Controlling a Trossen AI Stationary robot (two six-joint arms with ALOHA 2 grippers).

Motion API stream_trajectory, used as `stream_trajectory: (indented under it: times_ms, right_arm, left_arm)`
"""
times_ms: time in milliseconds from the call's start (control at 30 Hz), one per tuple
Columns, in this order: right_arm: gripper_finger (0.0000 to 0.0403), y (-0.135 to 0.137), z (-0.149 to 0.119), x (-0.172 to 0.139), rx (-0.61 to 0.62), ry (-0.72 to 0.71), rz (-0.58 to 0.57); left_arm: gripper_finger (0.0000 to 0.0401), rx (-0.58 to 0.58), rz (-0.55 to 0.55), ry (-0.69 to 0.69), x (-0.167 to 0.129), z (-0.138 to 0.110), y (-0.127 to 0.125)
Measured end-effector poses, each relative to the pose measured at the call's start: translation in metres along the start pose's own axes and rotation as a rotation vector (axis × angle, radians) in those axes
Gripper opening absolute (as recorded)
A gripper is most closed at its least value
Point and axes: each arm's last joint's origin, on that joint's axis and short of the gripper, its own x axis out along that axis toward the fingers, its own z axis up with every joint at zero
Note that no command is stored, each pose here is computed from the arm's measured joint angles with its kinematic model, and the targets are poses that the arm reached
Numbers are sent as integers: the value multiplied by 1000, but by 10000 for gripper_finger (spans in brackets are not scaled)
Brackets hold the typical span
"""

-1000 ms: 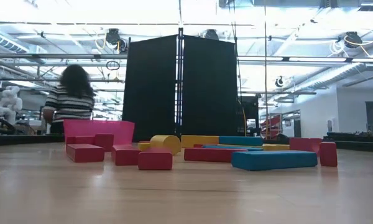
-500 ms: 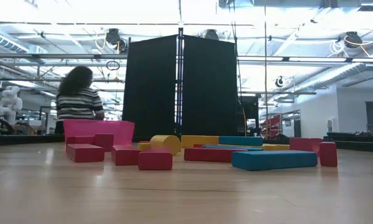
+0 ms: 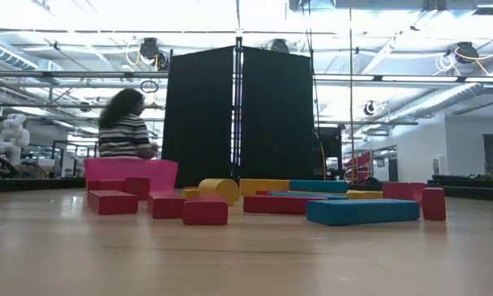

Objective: Sort blocks
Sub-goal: Put the blue block into the green bin

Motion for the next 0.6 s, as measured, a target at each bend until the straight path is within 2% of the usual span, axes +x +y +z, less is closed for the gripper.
stream_trajectory:
  times_ms: [400,600]
  right_arm:
    - [112,0,-3,2,1,19,11]
    - [112,1,-2,2,-5,13,21]
  left_arm:
    - [217,27,74,6,0,2,17]
    - [217,6,44,18,1,2,18]
